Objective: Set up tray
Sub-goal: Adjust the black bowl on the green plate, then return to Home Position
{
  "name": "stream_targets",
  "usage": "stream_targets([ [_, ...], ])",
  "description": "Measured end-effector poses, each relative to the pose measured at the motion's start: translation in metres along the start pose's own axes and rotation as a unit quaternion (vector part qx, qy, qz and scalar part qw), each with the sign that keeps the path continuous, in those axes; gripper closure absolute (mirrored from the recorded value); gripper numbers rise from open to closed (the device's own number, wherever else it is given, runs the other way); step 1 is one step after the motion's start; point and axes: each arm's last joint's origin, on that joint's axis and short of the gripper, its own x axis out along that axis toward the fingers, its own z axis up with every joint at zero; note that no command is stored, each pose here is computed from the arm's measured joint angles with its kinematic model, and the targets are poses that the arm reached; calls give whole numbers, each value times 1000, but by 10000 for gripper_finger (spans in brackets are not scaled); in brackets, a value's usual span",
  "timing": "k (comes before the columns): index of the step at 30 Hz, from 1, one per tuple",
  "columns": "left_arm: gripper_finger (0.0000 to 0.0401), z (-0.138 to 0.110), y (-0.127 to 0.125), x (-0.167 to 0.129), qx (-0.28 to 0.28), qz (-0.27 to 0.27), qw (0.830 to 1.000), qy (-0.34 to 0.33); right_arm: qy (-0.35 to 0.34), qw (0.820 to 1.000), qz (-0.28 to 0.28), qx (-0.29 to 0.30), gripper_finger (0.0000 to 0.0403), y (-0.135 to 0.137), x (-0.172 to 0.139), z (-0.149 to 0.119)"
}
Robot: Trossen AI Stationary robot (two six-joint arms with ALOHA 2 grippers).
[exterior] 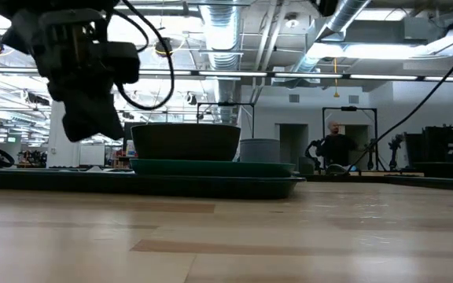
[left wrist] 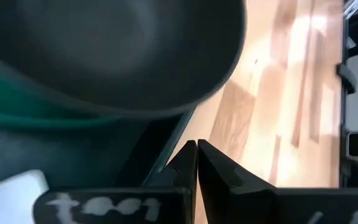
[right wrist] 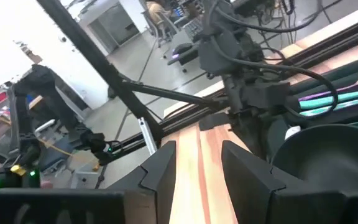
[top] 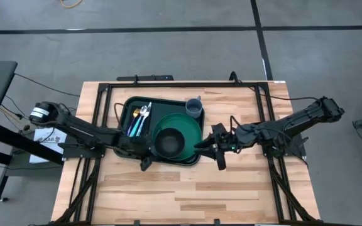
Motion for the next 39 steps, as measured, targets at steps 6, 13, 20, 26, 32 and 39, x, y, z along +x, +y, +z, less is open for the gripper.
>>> stream_targets([
  [6,401,17,-4,9,17,-6,999,-30,17,1000,-5,-4,281,3,-9,-1],
  [13,401,46,3,11,20,13,998,-64,39,999,-23,-7,281,2,-14,-5],
  [20,401,55,8,11,-3,-28,999,-39,57,998,-12,-40,281,7,-15,-10],
  [26,401,65,-5,-19,-50,-74,992,-91,58,991,37,-113,281,15,-27,-12],
  [32,401,74,-17,-70,-106,-101,968,-203,9,988,122,-93,281,-14,-56,-52],
  [39,401,77,-22,-119,-149,-104,923,-340,-74,976,191,-70,281,-39,-95,-75],
])
